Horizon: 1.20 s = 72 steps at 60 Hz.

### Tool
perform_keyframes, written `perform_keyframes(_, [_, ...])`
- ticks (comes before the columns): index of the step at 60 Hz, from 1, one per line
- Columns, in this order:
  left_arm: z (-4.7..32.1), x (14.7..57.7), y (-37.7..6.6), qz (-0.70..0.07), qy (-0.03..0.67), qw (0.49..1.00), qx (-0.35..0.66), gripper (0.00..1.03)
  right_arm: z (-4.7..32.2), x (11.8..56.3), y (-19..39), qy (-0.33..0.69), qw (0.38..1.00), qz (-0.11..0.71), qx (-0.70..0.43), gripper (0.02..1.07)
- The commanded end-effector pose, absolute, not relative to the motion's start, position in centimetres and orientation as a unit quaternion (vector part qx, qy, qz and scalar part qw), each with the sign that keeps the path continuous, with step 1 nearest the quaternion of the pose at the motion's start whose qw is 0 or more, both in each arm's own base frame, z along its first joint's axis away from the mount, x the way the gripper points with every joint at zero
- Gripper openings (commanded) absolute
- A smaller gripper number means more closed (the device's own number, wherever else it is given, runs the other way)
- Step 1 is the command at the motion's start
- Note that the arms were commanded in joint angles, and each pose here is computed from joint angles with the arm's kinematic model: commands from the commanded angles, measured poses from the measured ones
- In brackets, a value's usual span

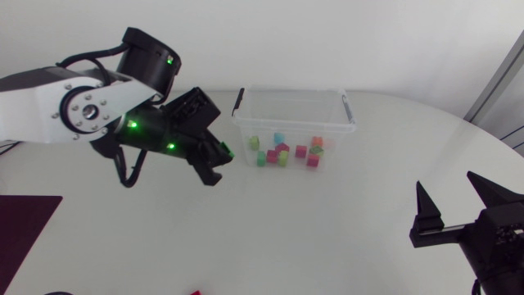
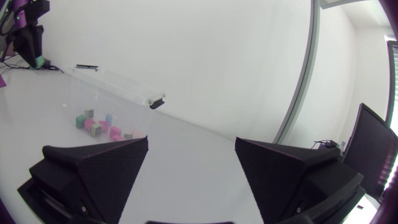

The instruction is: Pick up the duplo bricks and place them in the container

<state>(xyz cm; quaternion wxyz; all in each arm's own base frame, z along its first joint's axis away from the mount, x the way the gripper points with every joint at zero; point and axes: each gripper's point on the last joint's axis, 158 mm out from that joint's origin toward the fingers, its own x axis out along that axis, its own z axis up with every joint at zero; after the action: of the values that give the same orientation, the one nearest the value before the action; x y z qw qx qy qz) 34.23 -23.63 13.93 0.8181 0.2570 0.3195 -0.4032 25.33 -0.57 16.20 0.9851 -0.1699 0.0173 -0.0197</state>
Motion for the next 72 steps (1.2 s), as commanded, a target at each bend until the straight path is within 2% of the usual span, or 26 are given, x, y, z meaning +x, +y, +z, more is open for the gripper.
perform_keyframes(1, [14.4, 35.9, -25.5, -0.403, 0.312, 0.829, 0.229, 0.08, 15.3, 25.4, -0.4, 0.022, 0.987, -0.016, -0.159, 1.03])
perform_keyframes(12, [17.3, 41.9, -28.0, -0.378, 0.263, 0.870, 0.176, 0.08, 15.2, 25.4, -0.4, 0.023, 0.987, -0.015, -0.159, 1.03])
perform_keyframes(23, [18.8, 45.7, -29.4, -0.365, 0.235, 0.889, 0.146, 0.09, 15.2, 25.4, -0.4, 0.023, 0.987, -0.015, -0.159, 1.03])
perform_keyframes(35, [18.1, 50.0, -30.1, -0.344, 0.227, 0.900, 0.145, 0.11, 15.3, 25.4, -0.4, 0.022, 0.987, -0.016, -0.159, 1.03])
perform_keyframes(37, [17.8, 50.5, -29.9, -0.339, 0.227, 0.901, 0.145, 0.15, 15.3, 25.4, -0.4, 0.022, 0.987, -0.016, -0.159, 1.03])
perform_keyframes(39, [17.6, 51.2, -29.8, -0.334, 0.223, 0.905, 0.142, 0.24, 15.3, 25.4, -0.4, 0.022, 0.987, -0.016, -0.159, 1.03])
perform_keyframes(46, [16.3, 52.5, -29.5, -0.313, 0.227, 0.911, 0.144, 0.81, 15.3, 25.4, -0.4, 0.022, 0.987, -0.016, -0.159, 1.03])
perform_keyframes(51, [15.8, 52.4, -29.3, -0.307, 0.233, 0.912, 0.144, 0.97, 15.3, 25.4, -0.4, 0.022, 0.987, -0.016, -0.159, 1.03])
perform_keyframes(64, [17.4, 51.0, -27.1, -0.291, 0.230, 0.918, 0.138, 0.98, 15.4, 25.4, -0.4, 0.019, 0.986, -0.015, -0.167, 1.03])
perform_keyframes(72, [18.3, 48.5, -25.2, -0.285, 0.220, 0.923, 0.138, 0.98, 15.3, 25.4, 0.6, 0.018, 0.987, 0.006, -0.159, 1.03])
